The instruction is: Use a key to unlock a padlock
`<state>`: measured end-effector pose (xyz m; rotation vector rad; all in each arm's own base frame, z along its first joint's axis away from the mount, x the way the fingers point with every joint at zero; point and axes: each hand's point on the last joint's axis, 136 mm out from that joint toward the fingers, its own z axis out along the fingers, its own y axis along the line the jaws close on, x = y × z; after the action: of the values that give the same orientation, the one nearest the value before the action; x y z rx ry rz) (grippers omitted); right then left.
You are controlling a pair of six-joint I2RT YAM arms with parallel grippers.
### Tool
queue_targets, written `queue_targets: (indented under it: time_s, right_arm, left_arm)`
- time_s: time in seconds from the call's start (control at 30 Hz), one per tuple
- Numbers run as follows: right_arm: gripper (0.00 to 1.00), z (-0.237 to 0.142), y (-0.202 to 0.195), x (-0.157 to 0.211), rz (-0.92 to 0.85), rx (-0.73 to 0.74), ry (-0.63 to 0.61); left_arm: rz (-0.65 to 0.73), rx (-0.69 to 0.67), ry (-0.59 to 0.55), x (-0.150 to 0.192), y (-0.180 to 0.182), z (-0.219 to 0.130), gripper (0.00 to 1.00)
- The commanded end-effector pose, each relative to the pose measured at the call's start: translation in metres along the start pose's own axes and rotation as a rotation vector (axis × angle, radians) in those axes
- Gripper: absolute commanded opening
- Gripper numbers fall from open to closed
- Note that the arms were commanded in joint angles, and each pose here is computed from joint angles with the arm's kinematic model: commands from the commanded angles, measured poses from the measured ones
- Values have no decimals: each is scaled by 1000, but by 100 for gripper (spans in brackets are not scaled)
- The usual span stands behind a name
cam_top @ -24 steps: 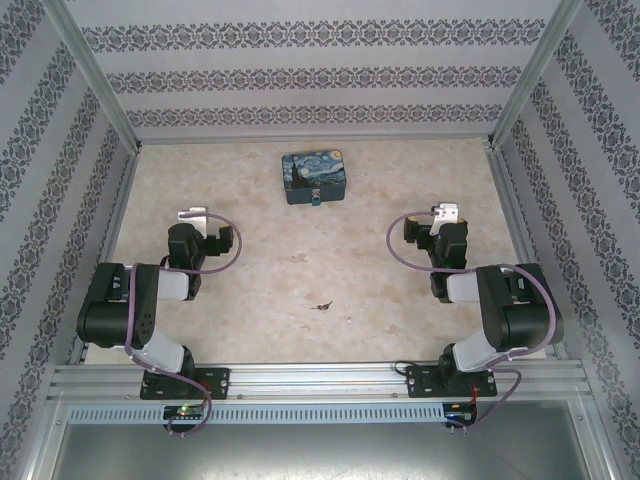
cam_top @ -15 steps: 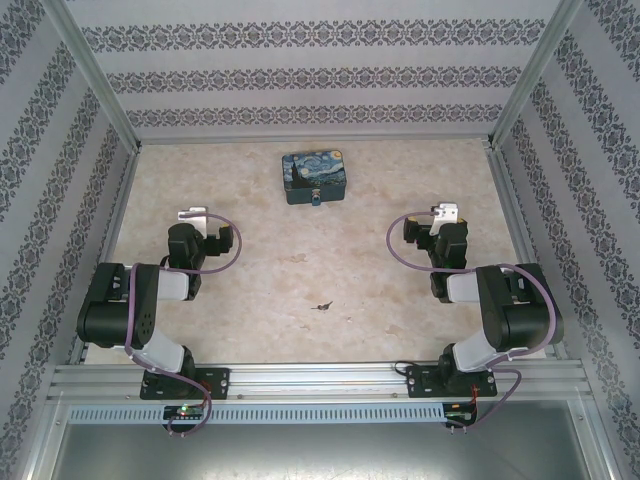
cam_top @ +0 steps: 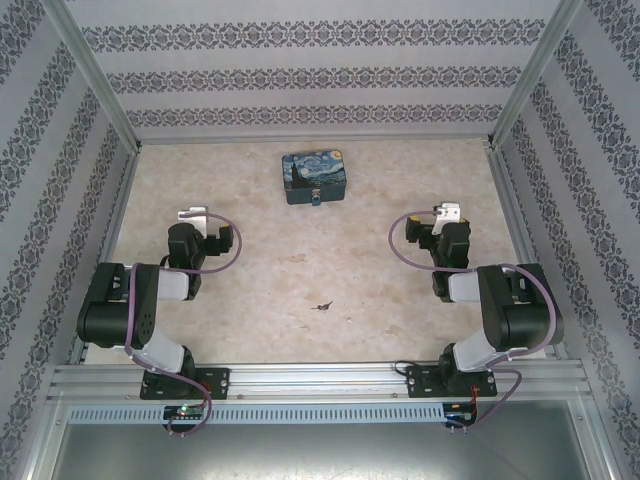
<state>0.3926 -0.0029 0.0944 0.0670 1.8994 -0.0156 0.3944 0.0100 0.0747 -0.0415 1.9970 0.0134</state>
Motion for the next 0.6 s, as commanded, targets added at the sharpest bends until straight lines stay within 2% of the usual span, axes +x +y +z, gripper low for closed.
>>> queue_targets:
  time_s: [0.0, 0.13, 0.27, 0.33, 0.43, 0.57]
  right_arm:
    - [98, -2, -2, -18, 19, -15, -55]
    - [98, -16, -21, -35, 57, 94, -59]
    - [98, -21, -22, -42, 72, 103, -25]
    - [98, -20, -21, -45, 99, 105, 31]
    - [98, -15, -19, -53, 259, 103, 85]
    - [98, -2, 9, -65, 425, -80, 90]
  left_arm:
    - [11, 23, -19, -12, -4, 1, 100]
    - [6, 10, 17, -28, -2, -3, 100]
    - [-15, -38, 11, -41, 6, -14, 100]
    - [-35, -60, 8, -49, 10, -19, 100]
    - [-96, -53, -9, -70, 8, -23, 100]
    - [-175, -31, 10, -89, 4, -21, 100]
